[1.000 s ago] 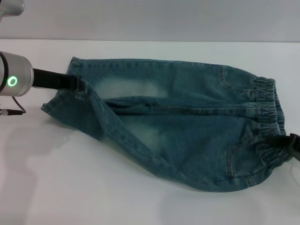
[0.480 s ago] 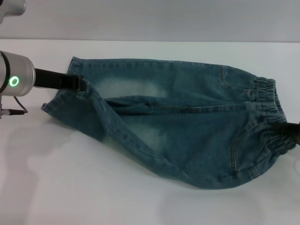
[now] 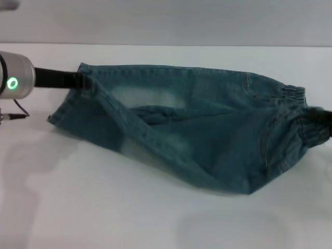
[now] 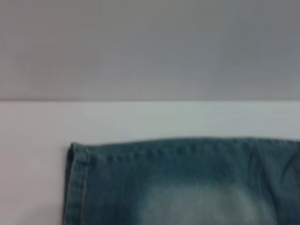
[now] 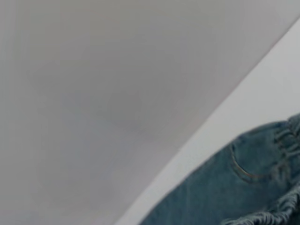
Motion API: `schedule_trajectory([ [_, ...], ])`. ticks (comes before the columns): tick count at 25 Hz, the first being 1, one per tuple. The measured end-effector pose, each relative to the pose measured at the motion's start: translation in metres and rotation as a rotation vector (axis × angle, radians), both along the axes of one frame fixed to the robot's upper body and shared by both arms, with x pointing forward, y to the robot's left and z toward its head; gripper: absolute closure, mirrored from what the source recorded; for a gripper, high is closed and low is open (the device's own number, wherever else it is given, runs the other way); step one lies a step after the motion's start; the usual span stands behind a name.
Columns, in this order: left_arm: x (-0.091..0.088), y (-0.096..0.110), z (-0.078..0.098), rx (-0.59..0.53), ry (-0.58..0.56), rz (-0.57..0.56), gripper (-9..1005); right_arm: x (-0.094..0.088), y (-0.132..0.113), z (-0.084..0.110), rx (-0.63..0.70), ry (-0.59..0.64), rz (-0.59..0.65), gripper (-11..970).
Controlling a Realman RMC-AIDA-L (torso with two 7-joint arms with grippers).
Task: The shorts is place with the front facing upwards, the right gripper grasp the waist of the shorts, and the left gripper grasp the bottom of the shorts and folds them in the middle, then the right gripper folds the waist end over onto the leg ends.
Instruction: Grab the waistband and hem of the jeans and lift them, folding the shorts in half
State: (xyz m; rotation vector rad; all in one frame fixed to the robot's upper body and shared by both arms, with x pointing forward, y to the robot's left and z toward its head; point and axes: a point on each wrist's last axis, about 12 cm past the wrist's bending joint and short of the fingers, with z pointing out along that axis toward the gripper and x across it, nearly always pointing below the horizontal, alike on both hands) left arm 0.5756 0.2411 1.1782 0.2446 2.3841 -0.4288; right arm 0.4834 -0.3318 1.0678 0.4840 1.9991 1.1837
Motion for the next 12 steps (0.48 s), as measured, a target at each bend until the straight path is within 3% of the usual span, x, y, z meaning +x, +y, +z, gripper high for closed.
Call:
schedule_trajectory([
  [12,0.015,0.018,0.003,-0.114,-0.139,0.132,867,0.015,-0.006,-0.018,0.250,-0.028,-0.123,925],
])
